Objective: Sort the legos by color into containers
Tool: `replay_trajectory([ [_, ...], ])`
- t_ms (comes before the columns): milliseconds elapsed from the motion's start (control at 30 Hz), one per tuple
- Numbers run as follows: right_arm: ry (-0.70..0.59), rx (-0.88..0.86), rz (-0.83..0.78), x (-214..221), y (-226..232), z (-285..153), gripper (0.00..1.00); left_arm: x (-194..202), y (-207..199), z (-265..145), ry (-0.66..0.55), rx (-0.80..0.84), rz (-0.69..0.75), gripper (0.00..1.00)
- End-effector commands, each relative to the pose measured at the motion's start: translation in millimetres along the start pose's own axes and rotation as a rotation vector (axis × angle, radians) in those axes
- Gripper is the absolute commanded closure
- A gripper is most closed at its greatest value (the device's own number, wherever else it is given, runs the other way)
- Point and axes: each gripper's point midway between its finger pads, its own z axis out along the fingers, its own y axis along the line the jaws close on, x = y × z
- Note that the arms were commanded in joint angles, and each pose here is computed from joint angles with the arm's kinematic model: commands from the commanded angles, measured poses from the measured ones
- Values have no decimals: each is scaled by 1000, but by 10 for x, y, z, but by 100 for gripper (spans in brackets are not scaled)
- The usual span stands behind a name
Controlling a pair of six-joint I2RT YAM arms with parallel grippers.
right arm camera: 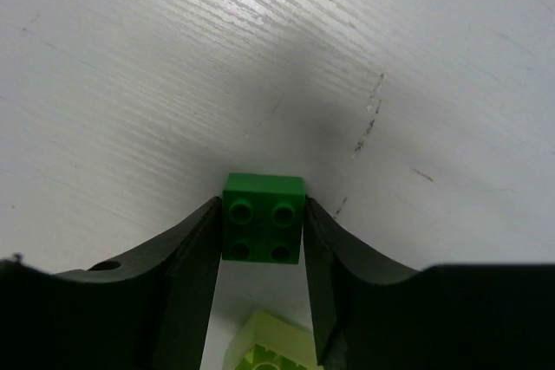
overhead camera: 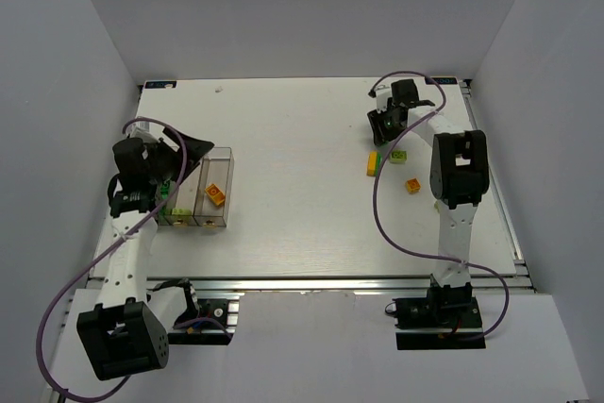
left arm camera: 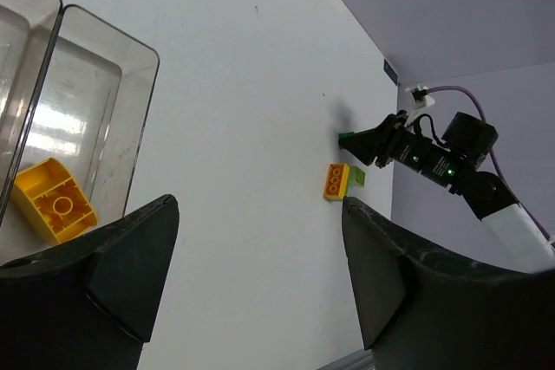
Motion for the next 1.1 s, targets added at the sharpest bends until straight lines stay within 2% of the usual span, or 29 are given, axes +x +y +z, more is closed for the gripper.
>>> replay_trajectory([
  [0,-33,-22,-23,-149,-2,-56,54,-139,-256,-96,-29,53,32,15],
  [67,-16,-55,-37,-103,62,-65,72,-181,-322,-121,-40,64,30,15],
  [100,-19,-61,-43,-124,63,-88,84,-251,-415,-156,-57,78,41,15],
  [200,-81,-129,-86,-288,216,-274,97,-454,-667,-266,-105,109,84,15],
  [300,-252,-277,-218,-688,650,-636,99,-627,-903,-379,-145,138,137,15],
  [433,-474,-628,-514,-1030,1729,-1274,100,-763,-1149,-509,-193,192,172,15],
  [467,-506,-673,-586,-1056,1934,-1374,100,-780,-1189,-537,-203,203,176,15],
  [500,-519,-740,-644,-1062,2330,-1435,100,-818,-1270,-581,-222,226,178,15],
  [567,-547,-811,-707,-1122,2747,-1501,100,-844,-1342,-628,-236,248,181,15],
  [600,-557,-871,-742,-1125,3141,-1558,100,-860,-1387,-665,-248,261,188,15],
  [800,-654,-991,-755,-1537,4543,-1562,100,-944,-1644,-828,-272,318,198,15],
  [833,-690,-975,-743,-1626,4708,-1388,100,-949,-1666,-846,-272,319,192,15],
  [933,-851,-978,-706,-1907,5233,-1476,100,-964,-1739,-926,-274,318,196,15],
  [1000,-919,-982,-687,-1901,5538,-1504,97,-965,-1740,-951,-267,301,190,15],
  [1033,-942,-944,-661,-1922,5610,-1383,96,-960,-1743,-957,-261,297,195,15],
  [1067,-1017,-947,-654,-1961,5781,-1482,95,-965,-1745,-954,-257,292,193,15],
])
